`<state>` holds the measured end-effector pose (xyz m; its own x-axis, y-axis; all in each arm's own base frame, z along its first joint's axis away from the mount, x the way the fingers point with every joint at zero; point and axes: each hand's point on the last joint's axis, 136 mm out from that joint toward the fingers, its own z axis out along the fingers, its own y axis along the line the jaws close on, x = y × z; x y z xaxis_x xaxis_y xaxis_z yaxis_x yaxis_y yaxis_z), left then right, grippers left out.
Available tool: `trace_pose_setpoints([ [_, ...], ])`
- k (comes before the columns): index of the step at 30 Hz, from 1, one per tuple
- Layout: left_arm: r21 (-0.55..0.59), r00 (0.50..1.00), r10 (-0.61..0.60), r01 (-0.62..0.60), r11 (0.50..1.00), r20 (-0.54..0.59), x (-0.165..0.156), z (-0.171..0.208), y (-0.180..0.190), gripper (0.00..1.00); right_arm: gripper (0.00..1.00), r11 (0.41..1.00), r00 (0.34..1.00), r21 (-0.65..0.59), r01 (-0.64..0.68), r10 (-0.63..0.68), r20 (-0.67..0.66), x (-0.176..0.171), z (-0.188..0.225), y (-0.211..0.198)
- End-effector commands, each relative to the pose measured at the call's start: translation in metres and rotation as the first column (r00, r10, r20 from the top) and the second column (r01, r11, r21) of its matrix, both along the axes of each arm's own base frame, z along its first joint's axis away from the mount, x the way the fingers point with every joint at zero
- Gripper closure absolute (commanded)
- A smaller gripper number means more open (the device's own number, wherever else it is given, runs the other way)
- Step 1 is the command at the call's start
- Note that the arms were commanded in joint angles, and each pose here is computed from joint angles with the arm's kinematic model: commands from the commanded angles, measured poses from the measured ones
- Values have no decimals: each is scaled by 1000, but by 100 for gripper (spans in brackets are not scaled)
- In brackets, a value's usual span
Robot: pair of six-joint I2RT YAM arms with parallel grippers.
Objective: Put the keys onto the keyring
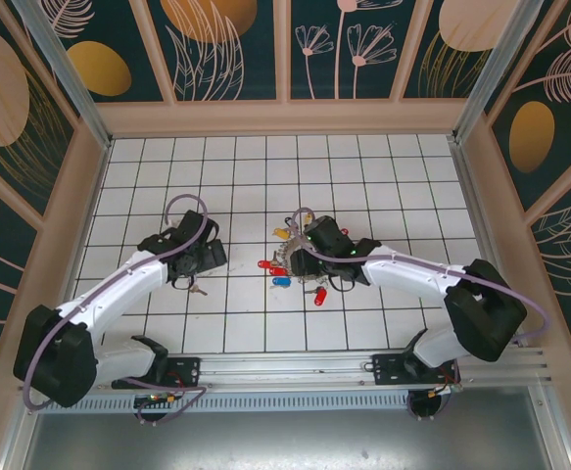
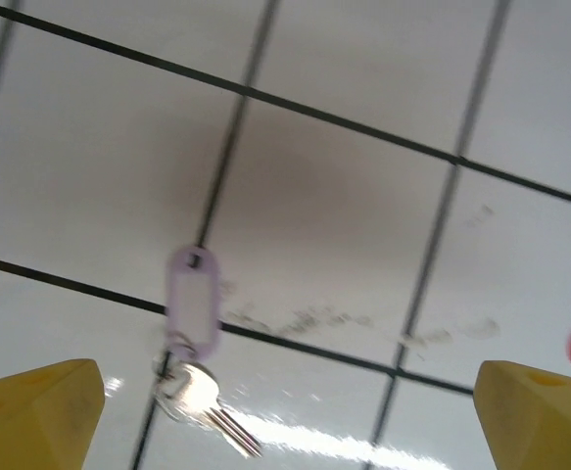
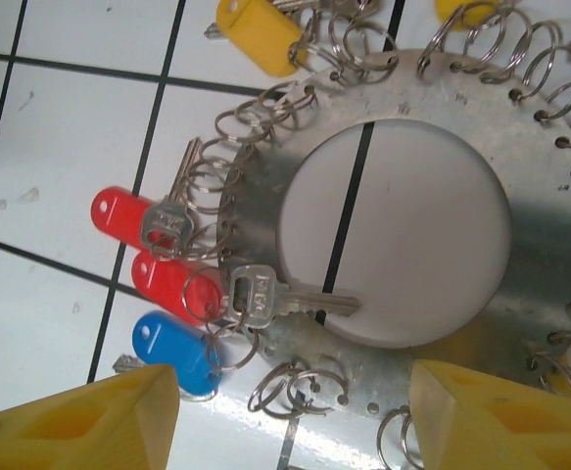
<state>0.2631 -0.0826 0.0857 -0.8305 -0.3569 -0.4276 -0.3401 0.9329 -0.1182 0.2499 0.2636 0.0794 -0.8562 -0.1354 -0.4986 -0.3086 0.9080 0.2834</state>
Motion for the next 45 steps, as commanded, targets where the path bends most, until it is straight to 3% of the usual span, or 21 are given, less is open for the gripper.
trace_pose_setpoints([
  [1,17,996,84,-84,996,-3,6,-15,29,1,38,999,999,-26,39,-39,8,6,5,-5],
  [3,-83,994,105,-104,991,7,13,-25,27,2,40,998,998,-22,65,-65,-4,7,3,-8],
  [9,-170,999,15,-22,985,-43,18,-48,7,2,46,987,986,-52,154,-157,-63,13,-13,-44],
  [15,-238,991,-83,56,970,-106,4,-64,-11,8,50,981,973,78,176,-162,-163,8,-14,-57],
  [20,-332,986,-140,102,938,-93,-8,-62,-32,12,56,985,968,81,154,-134,-214,-6,-21,-67],
  [30,-548,929,-348,227,805,-126,-58,-58,-121,15,53,983,973,113,142,-118,-197,-7,-5,-60],
  [37,-663,919,-393,283,694,-19,-63,-12,-168,13,59,989,979,120,83,-58,-197,-7,-2,-36],
  [39,-621,927,-375,302,723,14,-55,3,-162,10,59,989,980,129,74,-48,-195,-10,-2,-30],
  [40,-562,937,-349,295,773,12,-51,7,-149,9,59,989,980,130,68,-42,-194,-10,-3,-28],
  [43,-350,981,-182,148,925,-64,-40,-4,-85,4,60,991,983,116,60,-39,-178,-9,-2,-26],
  [45,-273,989,-76,39,961,-125,-39,-23,-46,3,60,991,986,119,57,-37,-160,-7,1,-23],
])
